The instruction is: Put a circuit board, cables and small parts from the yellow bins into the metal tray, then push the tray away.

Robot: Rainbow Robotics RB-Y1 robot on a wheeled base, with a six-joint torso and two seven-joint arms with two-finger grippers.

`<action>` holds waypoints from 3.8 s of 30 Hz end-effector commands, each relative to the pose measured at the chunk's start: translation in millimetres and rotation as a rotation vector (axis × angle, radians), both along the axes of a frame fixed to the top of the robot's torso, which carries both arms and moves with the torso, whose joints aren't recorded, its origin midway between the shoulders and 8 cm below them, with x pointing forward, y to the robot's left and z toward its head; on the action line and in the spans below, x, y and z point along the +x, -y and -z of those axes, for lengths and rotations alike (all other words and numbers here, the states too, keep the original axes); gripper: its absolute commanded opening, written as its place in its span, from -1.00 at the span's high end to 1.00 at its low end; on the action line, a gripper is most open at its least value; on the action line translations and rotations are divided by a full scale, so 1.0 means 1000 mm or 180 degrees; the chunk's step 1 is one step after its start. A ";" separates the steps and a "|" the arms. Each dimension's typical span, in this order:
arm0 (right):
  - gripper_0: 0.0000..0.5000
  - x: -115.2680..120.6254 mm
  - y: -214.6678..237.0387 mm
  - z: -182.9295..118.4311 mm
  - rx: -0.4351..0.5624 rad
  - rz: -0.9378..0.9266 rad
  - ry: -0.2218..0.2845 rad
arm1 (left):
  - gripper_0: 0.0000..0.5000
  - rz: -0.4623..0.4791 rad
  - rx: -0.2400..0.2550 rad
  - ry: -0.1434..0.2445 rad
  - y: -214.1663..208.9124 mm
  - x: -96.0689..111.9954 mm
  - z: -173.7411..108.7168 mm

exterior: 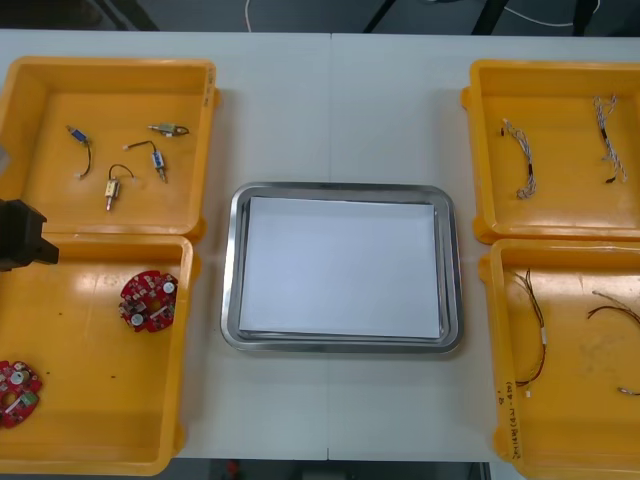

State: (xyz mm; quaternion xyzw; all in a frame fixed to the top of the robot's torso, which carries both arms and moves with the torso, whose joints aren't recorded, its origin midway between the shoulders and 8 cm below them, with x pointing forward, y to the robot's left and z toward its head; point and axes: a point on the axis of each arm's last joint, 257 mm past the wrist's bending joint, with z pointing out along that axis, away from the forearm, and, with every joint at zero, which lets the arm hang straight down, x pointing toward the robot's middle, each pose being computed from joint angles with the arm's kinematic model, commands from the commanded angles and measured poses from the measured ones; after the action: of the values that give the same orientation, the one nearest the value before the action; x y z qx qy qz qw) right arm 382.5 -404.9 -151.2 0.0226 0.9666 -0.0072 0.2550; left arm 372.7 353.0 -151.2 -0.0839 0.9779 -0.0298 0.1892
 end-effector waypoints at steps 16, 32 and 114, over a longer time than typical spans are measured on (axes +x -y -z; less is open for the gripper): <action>-1.00 -0.004 -0.007 0.004 0.0007 0.0024 -0.0016 | -1.00 0.0219 0.0246 0.0069 -0.014 -0.004 -0.014; -1.00 -0.004 -0.007 0.004 0.0007 0.0024 -0.0016 | -1.00 0.0219 0.0246 0.0069 -0.014 -0.004 -0.014; -1.00 0.005 -0.003 -0.019 -0.0079 0.0000 0.0125 | -1.00 0.0003 0.0300 -0.0042 -0.031 -0.013 -0.006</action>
State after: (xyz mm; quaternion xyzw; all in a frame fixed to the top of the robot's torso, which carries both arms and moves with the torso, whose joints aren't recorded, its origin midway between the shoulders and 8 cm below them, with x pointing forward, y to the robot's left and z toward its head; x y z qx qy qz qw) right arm 384.3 -403.8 -148.1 0.0204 0.9657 -0.0076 0.2589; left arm 360.4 371.4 -158.5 -0.0914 0.9807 -0.0058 0.1728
